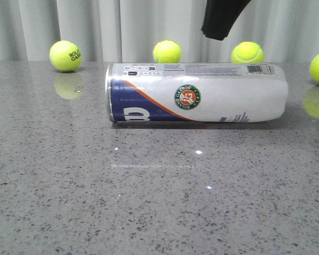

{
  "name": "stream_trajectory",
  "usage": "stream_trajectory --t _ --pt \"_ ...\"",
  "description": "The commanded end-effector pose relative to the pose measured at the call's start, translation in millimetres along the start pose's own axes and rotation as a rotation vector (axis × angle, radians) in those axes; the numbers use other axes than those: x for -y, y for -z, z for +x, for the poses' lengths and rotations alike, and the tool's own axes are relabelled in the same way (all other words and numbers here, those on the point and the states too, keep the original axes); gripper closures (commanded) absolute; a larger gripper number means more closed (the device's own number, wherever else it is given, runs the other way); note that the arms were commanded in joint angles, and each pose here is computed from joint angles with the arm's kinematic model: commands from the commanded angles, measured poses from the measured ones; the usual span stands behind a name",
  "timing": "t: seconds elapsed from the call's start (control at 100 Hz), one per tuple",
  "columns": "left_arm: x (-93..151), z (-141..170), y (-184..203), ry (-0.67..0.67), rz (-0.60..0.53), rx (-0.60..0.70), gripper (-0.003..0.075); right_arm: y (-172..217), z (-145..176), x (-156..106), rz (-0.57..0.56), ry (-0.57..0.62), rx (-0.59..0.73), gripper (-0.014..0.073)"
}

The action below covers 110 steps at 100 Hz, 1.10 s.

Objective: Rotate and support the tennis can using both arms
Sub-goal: 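Lift the can with the right gripper and set it down lengthwise in front, then open the right gripper and raise it away from the can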

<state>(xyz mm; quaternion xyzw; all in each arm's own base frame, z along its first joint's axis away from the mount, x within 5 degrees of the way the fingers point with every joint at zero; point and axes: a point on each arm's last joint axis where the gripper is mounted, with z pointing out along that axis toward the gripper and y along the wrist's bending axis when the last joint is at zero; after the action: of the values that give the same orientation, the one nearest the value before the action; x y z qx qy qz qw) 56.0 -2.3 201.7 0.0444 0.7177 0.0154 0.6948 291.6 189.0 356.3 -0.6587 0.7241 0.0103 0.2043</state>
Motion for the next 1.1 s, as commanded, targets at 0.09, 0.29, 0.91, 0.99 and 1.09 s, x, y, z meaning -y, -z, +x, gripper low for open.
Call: stream_trajectory --t 0.09,0.29,0.91,0.99,1.09 --pt "0 5 1 0.003 -0.007 0.076 0.0739 36 -2 -2 0.054 -0.355 0.059 0.0654" --pt "0 5 1 0.003 -0.007 0.076 0.0739 41 5 2 0.052 -0.952 0.081 0.0654" --pt "0 5 1 0.003 -0.007 0.076 0.0739 50 24 -54 0.212 -0.979 0.553 0.0654" --pt "0 5 1 0.003 -0.007 0.076 0.0739 45 36 -67 0.239 -0.975 0.607 0.0654" --pt "0 5 1 0.003 -0.007 0.076 0.0739 37 53 -84 0.258 -0.976 0.637 0.0654"
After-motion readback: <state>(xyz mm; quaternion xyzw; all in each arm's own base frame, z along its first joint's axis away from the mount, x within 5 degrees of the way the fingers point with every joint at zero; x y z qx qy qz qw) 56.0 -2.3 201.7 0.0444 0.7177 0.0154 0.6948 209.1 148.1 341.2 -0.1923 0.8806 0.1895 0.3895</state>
